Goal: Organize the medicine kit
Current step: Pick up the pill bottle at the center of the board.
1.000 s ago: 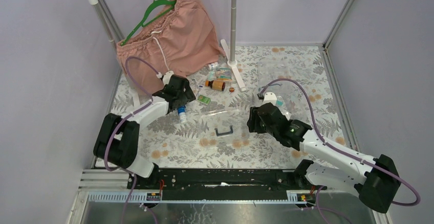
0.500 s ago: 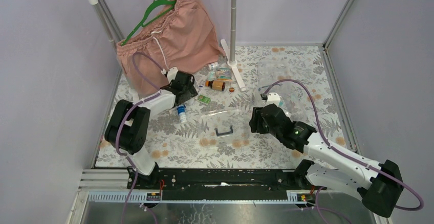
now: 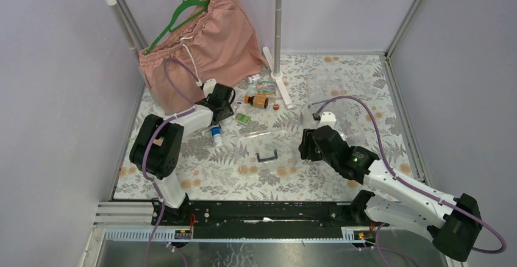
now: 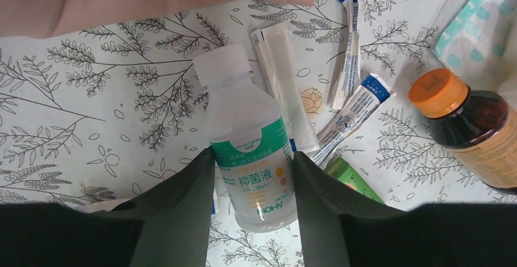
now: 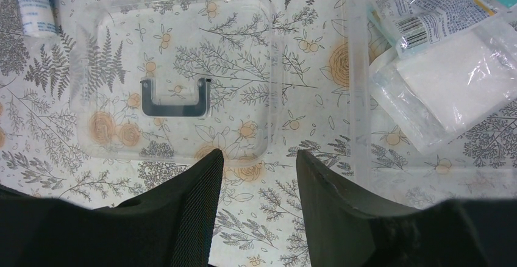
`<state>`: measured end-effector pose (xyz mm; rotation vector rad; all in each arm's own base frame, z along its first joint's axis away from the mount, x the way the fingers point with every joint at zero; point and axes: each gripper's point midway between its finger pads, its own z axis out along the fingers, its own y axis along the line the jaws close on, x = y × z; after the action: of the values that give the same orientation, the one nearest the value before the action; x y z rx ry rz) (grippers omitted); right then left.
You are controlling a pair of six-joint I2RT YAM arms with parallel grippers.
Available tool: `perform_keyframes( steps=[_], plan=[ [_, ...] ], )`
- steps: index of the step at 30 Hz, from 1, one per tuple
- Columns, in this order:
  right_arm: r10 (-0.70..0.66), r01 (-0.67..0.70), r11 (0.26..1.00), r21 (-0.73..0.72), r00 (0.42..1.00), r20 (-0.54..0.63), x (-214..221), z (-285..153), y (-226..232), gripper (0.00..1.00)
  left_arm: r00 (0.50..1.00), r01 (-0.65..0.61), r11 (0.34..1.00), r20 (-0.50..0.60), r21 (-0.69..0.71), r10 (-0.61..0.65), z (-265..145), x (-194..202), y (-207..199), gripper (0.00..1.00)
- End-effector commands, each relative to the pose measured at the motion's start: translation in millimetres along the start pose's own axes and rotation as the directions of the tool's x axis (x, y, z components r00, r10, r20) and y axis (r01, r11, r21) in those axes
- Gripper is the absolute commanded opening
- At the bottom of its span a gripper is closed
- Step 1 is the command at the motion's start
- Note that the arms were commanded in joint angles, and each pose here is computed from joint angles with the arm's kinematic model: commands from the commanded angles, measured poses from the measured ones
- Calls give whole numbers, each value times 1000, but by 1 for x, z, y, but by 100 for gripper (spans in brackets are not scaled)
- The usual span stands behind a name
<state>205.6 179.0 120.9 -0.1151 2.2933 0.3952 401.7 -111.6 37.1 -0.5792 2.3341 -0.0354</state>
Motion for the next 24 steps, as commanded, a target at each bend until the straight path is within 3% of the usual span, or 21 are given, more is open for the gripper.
perform_keyframes(
  steps=[1, 4, 16, 21, 24],
  plan=[
    [11, -11, 1000, 18, 999, 32, -5, -1, -2, 55, 998, -25, 1000, 65, 3, 25, -5, -16, -7, 47],
    [13, -13, 1000, 13, 999, 35, -6, -1, -1, 55, 997, -31, 999, 67, 20, 29, -9, -19, -10, 42],
    [34, -32, 999, -37, 999, 40, -12, 3, 13, 56, 998, -27, 980, 58, 196, 15, -57, -16, -32, 38],
    [66, -61, 993, -96, 997, 46, -18, 5, 28, 56, 999, -33, 930, 36, 365, 21, -88, -12, -57, 35],
    [93, -83, 982, -168, 994, 51, -29, 2, 46, 58, 999, -40, 864, 11, 502, 40, -112, -7, -80, 32]
  ],
)
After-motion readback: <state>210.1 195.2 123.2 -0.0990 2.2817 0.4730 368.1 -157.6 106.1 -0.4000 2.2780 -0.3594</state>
